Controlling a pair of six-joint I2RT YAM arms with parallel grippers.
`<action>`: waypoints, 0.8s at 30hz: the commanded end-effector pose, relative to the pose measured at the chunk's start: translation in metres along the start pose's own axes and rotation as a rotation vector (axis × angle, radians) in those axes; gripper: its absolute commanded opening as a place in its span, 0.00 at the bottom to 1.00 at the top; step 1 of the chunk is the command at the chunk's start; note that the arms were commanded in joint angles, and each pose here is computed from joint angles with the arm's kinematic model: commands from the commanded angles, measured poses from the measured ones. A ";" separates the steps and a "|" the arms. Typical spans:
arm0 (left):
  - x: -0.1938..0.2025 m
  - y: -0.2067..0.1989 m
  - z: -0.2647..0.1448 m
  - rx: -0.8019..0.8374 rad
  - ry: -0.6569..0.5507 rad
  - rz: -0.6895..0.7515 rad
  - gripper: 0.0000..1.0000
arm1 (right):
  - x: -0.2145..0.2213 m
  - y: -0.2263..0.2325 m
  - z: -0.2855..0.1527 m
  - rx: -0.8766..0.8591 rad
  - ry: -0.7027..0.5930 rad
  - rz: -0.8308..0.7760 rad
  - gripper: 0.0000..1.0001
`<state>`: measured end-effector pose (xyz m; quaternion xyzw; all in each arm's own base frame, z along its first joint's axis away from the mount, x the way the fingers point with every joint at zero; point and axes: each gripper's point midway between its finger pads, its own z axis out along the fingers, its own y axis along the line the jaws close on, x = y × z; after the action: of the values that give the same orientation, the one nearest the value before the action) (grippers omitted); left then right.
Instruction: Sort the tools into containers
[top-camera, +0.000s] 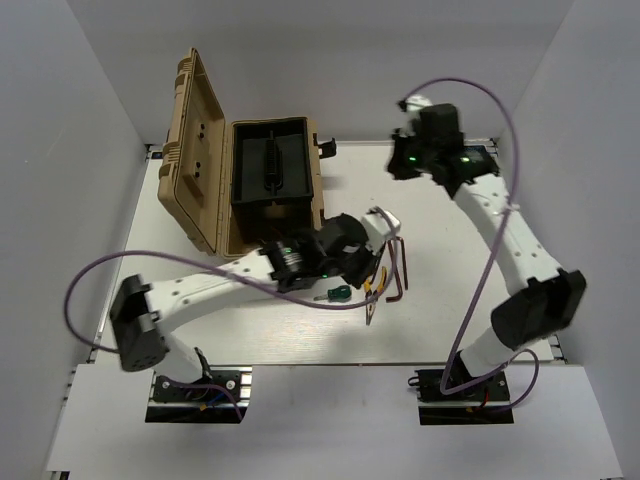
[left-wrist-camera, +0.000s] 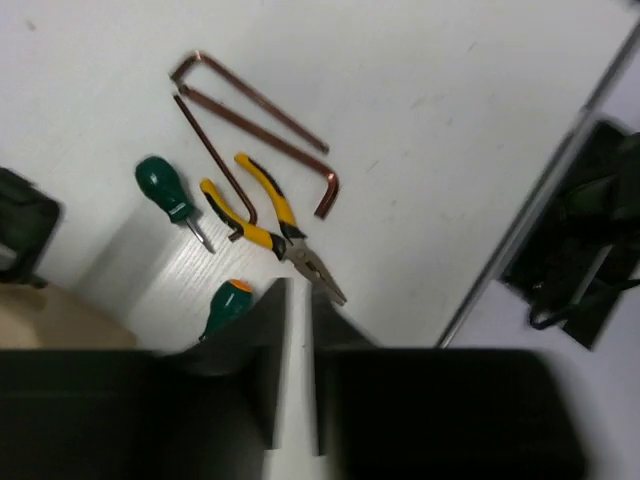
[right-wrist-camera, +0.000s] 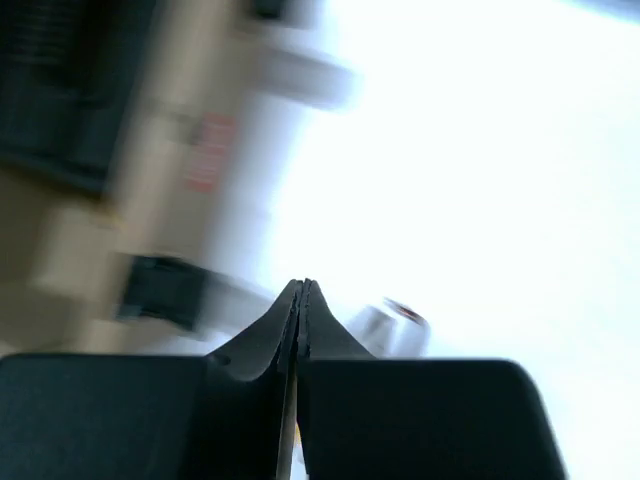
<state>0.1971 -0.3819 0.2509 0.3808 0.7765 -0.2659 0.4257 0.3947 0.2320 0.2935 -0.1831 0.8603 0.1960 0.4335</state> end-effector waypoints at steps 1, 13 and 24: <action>0.028 -0.007 0.026 -0.010 0.116 0.002 0.33 | 0.066 -0.082 -0.022 0.237 0.167 0.053 0.00; 0.083 0.038 0.096 -0.340 0.184 -0.161 0.59 | 0.202 -0.109 -0.052 0.171 0.270 0.244 0.28; 0.104 0.043 0.150 -0.363 0.232 -0.193 0.53 | 0.207 -0.109 -0.050 0.100 0.211 0.313 0.26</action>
<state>0.2464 -0.4139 0.0606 0.2825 0.8932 -0.0930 0.3373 0.2896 0.0774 0.1162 -0.0397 0.9447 0.1710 0.2768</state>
